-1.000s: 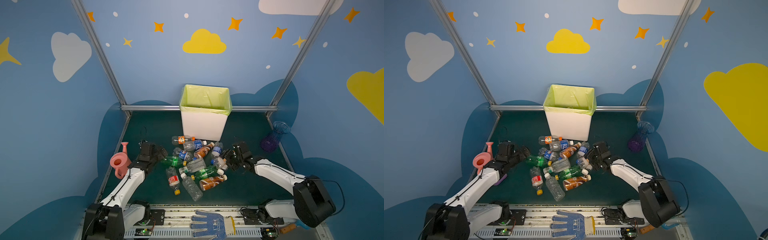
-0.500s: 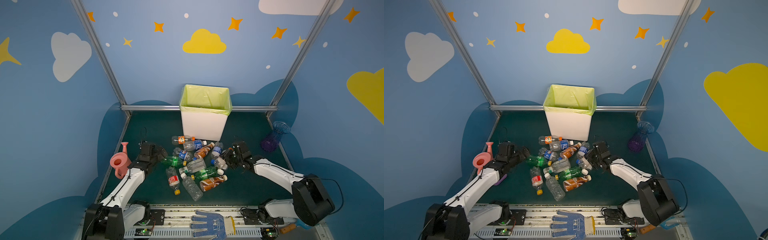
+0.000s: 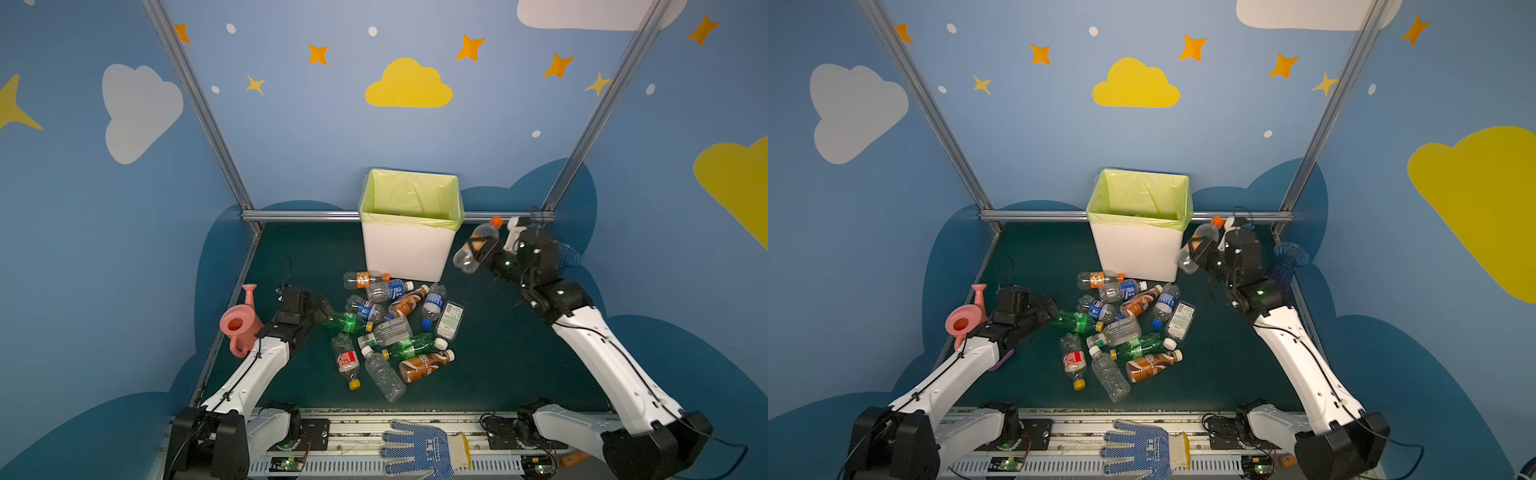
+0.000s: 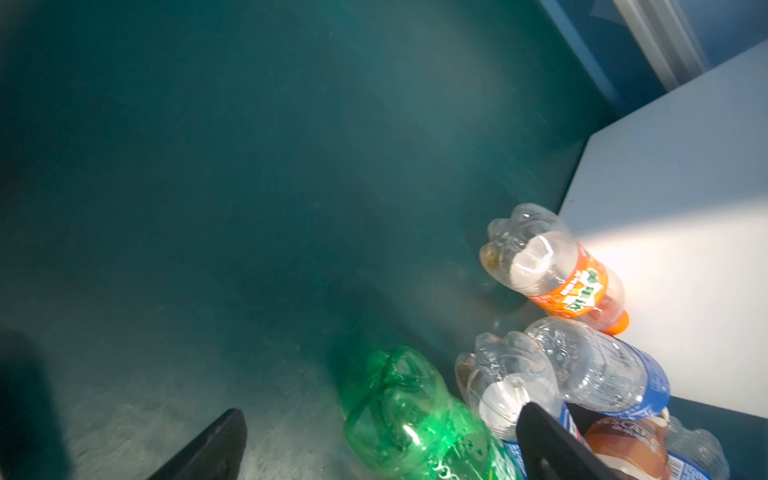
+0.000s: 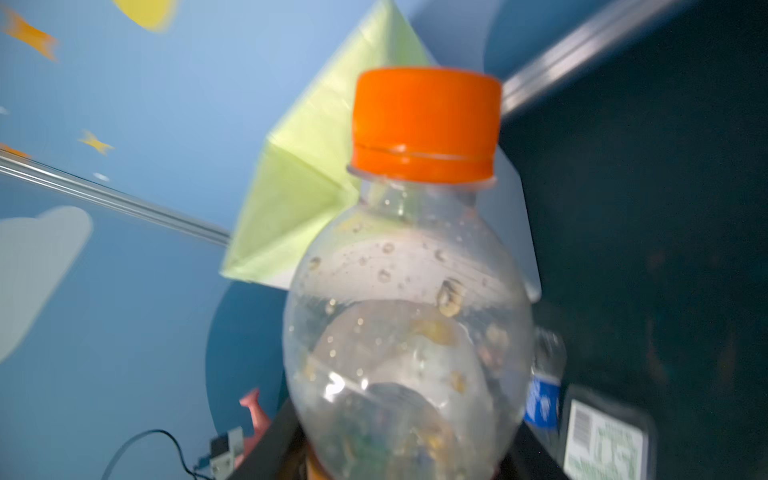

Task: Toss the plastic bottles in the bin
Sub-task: 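Carry the orange-capped bottle with the right gripper over the bin and release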

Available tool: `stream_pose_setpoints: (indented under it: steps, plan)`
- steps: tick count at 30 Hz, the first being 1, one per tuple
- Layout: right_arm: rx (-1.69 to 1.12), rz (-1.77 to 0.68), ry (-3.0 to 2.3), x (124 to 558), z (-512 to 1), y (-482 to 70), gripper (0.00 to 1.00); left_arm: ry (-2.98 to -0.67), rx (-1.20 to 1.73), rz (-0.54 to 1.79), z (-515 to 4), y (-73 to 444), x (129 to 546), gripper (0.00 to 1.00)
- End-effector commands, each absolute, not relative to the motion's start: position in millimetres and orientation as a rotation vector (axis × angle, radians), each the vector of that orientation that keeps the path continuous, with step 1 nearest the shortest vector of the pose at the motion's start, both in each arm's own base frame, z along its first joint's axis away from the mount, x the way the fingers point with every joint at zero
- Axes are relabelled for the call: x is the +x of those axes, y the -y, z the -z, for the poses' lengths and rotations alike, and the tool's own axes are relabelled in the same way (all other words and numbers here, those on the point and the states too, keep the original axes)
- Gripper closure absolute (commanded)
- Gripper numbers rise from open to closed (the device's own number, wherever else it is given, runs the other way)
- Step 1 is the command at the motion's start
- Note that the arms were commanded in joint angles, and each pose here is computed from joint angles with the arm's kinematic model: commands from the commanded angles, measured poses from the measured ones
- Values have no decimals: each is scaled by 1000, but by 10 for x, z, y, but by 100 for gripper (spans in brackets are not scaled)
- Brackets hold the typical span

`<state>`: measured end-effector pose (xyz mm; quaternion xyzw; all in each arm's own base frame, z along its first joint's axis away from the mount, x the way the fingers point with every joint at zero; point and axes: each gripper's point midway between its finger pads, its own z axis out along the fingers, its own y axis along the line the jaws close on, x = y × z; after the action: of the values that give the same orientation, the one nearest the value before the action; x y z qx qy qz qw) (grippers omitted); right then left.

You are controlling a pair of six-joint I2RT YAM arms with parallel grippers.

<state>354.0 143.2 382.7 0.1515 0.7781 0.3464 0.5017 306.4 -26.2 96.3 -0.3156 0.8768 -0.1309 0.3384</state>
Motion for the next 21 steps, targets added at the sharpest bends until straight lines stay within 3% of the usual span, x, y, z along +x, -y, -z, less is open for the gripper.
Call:
stream_pose_setpoints:
  steps: [1, 3, 6, 11, 14, 16, 19, 21]
  plan:
    - [230, -671, -1644, 3396, -4766, -1105, 50, -2288, -887, 314, -847, 192, 3014, 0]
    - [198, -679, -1523, 3375, -5202, -1071, 49, -2294, -893, 327, -829, 207, 3011, 0]
    - [166, -749, -1467, 3551, -5445, -1212, 49, -2298, -897, 323, -809, 202, 2996, 0]
    - [58, -966, -1675, 4347, -4871, -2072, 46, -2296, -904, 325, -786, 202, 2989, 0]
    - [-108, -1010, -1871, 4680, -4464, -2672, 36, -2303, -899, 327, -797, 214, 3001, 0]
    - [-124, -953, -1970, 4851, -4318, -2727, 29, -2313, -887, 322, -818, 214, 3002, 0]
    - [-88, -892, -1896, 4868, -4667, -2524, 15, -2320, -881, 300, -841, 190, 2964, 0]
    - [-60, -840, -1812, 4742, -4939, -2351, 11, -2306, -886, 296, -853, 171, 2937, 0]
